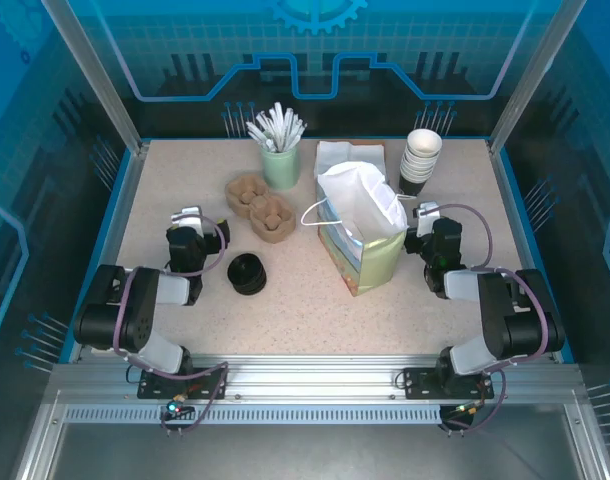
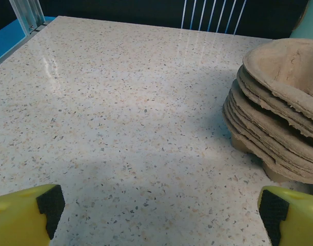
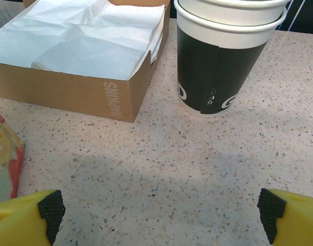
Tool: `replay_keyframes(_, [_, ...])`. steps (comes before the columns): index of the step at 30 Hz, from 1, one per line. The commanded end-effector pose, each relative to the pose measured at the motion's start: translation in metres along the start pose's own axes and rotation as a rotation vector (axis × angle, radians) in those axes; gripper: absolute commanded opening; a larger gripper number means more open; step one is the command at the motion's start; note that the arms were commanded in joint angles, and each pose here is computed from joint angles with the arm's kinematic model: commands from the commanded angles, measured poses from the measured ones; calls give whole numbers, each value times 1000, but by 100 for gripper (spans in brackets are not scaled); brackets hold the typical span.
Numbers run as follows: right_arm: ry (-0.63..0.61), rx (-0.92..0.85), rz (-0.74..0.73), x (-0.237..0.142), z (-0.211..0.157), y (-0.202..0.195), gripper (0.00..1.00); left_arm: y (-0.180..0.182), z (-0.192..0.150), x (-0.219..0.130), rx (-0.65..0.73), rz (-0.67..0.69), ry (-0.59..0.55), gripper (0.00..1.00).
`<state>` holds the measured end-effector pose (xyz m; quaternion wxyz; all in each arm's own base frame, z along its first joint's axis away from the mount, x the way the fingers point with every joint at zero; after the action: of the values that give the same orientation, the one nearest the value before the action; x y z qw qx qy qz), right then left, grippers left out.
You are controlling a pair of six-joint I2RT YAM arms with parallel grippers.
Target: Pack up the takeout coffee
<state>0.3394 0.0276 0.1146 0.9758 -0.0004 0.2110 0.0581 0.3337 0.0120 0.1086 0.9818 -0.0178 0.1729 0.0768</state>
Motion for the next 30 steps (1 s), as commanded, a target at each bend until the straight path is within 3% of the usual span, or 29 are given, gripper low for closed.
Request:
replay_keyframes(1, [-21,-8,-2,1,3,-2,100,-4,6,1,16,-12,-30,99])
replay_keyframes(19, [-23,16,-2,-2,7,-6,100,-5,9,-1,21,-24,-41,99])
replay_keyframes(23, [-39,87,-52,-14,15,-20,100,-7,29,-16,34,-4,-31,99])
replay_keyframes(26, [3,153,-97,-25,25,-33,100,3,49,-35,-27,71,6,99])
replay_keyframes(30, [7,220,-174,-49,40,-54,100,11,81,-68,-102,121,-28,99])
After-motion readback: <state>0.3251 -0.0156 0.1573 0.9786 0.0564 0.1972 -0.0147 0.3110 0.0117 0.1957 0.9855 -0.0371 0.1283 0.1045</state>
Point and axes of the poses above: each hand's point on the last joint's axis, 136 mm out from that joint toward the fingers, its own x axis out along the fingers, its own y axis along the line the jaws close on, z = x × y, the point moved 6 cm from there along -x, back along the fingers, and after that the axes turned 4 degrees about x, right-handed, at the moved point
